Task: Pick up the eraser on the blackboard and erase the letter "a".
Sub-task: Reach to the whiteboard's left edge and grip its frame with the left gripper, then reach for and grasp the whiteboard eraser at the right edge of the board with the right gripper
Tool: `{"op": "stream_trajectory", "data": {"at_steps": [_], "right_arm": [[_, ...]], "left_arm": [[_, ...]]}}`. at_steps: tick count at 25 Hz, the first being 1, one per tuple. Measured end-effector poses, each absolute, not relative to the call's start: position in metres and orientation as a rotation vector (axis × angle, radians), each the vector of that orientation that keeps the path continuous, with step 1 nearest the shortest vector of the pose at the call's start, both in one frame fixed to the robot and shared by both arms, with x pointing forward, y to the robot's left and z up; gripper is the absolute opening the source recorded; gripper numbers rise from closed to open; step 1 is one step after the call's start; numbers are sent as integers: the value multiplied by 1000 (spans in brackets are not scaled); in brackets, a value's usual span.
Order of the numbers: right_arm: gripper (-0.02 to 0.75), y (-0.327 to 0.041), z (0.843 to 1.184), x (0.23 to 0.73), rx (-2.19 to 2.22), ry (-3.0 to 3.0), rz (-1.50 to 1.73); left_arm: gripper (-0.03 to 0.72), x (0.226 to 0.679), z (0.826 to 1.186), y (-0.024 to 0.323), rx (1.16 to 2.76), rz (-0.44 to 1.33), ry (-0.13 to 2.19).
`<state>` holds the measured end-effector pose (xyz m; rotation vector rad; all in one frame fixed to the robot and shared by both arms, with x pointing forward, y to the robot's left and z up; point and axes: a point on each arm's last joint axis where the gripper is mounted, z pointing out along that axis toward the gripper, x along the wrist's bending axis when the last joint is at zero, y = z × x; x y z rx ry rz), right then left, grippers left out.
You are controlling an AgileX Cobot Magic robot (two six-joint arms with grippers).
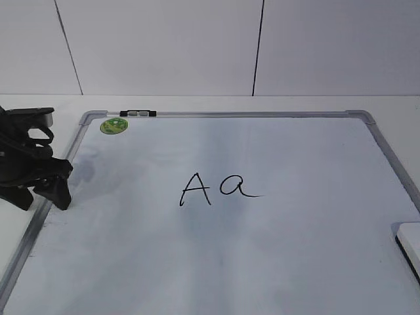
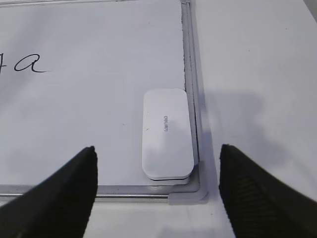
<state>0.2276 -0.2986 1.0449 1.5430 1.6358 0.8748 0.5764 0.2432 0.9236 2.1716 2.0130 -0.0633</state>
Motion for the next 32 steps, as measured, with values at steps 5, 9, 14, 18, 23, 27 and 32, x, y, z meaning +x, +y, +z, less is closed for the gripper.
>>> {"op": "stream_trajectory", "data": {"at_steps": [5, 9, 14, 18, 23, 27, 32], "right_arm": [[586, -299, 1045, 228, 1543, 1636, 875], [587, -299, 1045, 228, 1543, 1636, 875], [587, -299, 1045, 228, 1543, 1636, 875], [587, -299, 1045, 228, 1543, 1636, 875], [586, -299, 1045, 228, 1543, 1636, 875], [587, -299, 1045, 228, 1543, 1636, 875], [587, -299, 1045, 228, 1543, 1636, 875]], "left_arm": [[534, 576, 924, 243, 2170, -71, 2018], [522, 575, 924, 243, 2166, -83, 2026], [458, 574, 924, 242, 2165, -111, 2038], [406, 573, 924, 242, 2154, -121, 2043], [330, 573, 924, 241, 2143, -133, 2048], [255, 573, 924, 241, 2137, -135, 2052], [221, 573, 924, 241, 2142, -133, 2053]]}}
